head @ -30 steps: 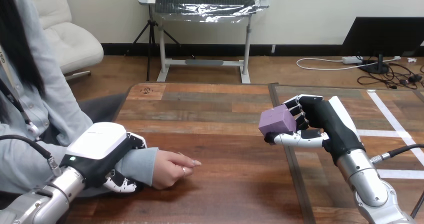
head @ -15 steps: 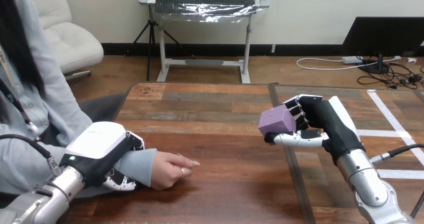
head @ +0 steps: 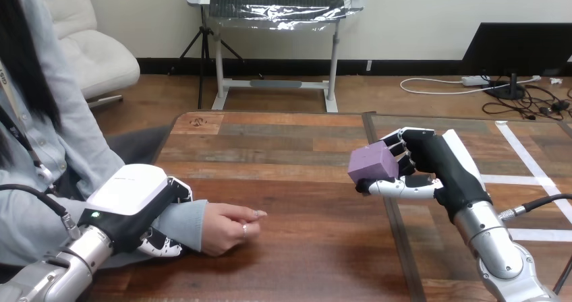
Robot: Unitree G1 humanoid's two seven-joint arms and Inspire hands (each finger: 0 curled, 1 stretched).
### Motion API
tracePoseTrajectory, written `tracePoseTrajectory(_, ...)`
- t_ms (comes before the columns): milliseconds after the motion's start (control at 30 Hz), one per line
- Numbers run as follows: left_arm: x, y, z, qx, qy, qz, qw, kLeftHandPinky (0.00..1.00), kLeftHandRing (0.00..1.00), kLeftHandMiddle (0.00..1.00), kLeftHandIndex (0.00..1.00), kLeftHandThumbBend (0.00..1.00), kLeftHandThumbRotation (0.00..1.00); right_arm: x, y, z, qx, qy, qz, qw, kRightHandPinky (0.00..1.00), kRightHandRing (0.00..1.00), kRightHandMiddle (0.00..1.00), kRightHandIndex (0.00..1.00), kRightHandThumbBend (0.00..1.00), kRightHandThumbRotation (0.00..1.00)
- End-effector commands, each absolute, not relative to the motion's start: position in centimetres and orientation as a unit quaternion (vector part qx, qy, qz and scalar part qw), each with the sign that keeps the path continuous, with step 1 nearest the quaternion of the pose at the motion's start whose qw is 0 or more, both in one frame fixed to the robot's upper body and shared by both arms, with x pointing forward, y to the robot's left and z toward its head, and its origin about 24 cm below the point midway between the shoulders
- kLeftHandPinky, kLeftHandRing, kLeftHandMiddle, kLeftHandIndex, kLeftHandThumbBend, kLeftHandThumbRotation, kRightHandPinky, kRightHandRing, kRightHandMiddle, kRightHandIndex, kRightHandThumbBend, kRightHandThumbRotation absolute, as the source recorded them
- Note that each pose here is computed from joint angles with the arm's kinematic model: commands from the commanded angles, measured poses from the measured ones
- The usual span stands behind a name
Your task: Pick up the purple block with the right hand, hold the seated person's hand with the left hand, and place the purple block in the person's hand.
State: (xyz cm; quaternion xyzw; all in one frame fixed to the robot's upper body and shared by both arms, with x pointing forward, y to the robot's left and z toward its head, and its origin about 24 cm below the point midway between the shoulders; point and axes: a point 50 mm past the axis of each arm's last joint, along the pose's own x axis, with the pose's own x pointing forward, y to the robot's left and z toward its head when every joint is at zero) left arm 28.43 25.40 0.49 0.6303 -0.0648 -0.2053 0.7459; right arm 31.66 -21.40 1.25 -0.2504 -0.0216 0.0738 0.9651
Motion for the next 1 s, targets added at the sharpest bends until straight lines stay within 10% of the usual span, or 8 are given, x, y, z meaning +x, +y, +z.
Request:
tracePoseTrajectory(0, 29.3, 24.9, 1.8, 0.629, -0.102, -0.196, 0.745, 0.32, 0.33, 0.38, 0.38, 0.85, 0.00, 32.9, -20.3, 3.4, -0.230, -0.076, 0.072, 0.968, 0.33, 0.37, 0.44, 0.50, 0.74, 0.00)
tracePoseTrajectory(967, 29.8, 22.9, 4.4, 0.605, -0.182, -0.203, 0.748, 0.31, 0.33, 0.37, 0.38, 0.86, 0.00, 32.8, -18.7, 2.8, -0.215, -0.073, 0.104, 0.968, 0.33, 0.38, 0.45, 0.50, 0.75, 0.00)
